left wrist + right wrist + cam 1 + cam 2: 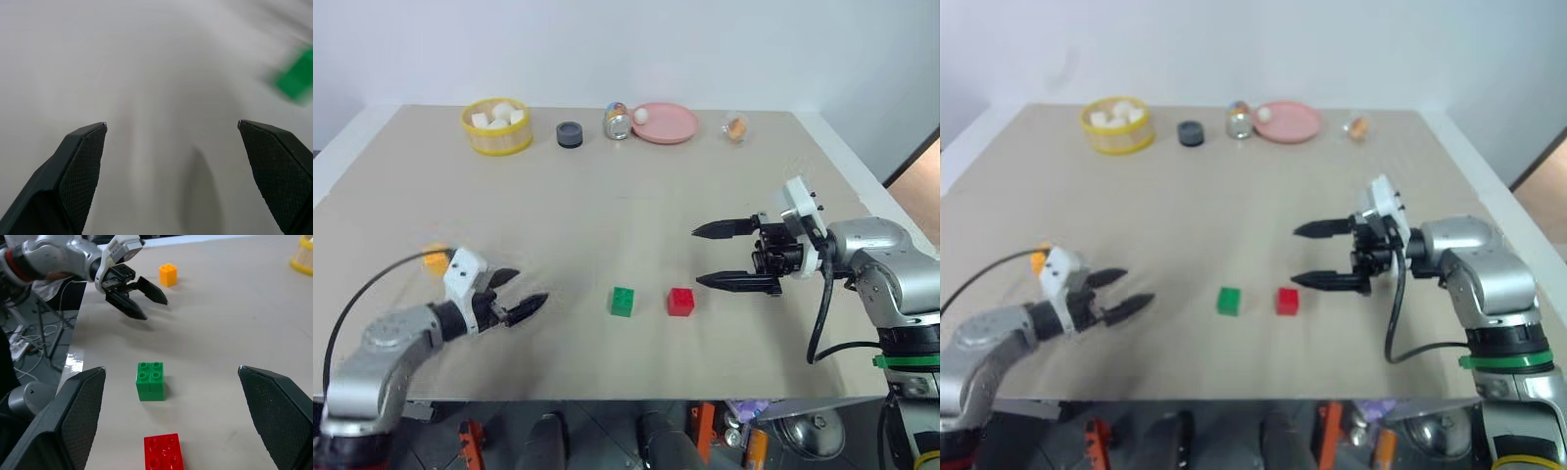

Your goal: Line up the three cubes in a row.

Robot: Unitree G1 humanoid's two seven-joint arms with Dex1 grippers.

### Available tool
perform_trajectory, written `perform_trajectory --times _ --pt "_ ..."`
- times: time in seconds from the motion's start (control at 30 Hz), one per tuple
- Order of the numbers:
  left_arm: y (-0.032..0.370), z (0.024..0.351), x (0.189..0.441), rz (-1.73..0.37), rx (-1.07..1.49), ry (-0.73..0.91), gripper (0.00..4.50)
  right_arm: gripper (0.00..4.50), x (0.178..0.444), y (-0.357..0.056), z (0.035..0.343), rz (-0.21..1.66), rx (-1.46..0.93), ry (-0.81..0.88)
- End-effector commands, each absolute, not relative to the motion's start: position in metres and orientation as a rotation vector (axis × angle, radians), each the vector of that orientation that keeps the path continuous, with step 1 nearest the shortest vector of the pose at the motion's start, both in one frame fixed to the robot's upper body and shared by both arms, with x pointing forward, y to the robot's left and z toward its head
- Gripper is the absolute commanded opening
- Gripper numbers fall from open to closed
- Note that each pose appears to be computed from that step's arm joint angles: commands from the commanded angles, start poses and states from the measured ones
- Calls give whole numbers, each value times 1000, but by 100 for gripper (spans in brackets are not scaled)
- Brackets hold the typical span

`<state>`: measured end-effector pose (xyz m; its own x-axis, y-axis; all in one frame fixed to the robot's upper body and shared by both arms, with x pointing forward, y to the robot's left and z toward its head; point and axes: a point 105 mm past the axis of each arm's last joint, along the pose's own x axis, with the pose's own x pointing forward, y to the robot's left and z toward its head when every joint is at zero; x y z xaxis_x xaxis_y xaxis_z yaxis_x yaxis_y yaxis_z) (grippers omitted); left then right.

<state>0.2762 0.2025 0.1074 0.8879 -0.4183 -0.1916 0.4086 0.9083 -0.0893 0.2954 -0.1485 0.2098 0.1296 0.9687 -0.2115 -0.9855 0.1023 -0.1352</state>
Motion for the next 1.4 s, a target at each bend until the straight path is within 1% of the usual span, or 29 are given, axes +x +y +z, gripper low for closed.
perform_trajectory --times 0.03,0.2,0.3,0.53,0.7,0.93,1.1,1.2,1.3,1.33,1.37,1.4 --pt "217 122 269 -219 -56 143 443 450 297 -148 222 1454 -297 31" --pt "251 106 262 168 -169 149 443 450 301 -145 221 1470 -297 30" --pt "270 103 267 314 -145 163 443 450 301 -144 220 1476 -297 31" --pt "279 103 291 357 -115 169 443 450 301 -143 221 1471 -296 27" --pt "269 95 312 318 -120 198 443 450 298 -144 220 1454 -288 20" --pt "270 88 334 320 -109 222 443 450 296 -147 217 1423 -280 21" --pt "263 86 347 300 -103 224 443 450 295 -147 216 1411 -279 19" --pt "262 87 351 304 -115 218 367 450 295 -148 217 1405 -277 18" --pt "259 87 353 288 -113 213 267 450 295 -148 217 1399 -277 18" --pt "258 87 353 288 -109 212 221 450 295 -149 217 1399 -277 19" --pt "258 88 354 286 -105 212 192 450 295 -149 217 1398 -277 19" --pt "257 89 355 284 -102 209 153 450 295 -149 217 1397 -278 19"
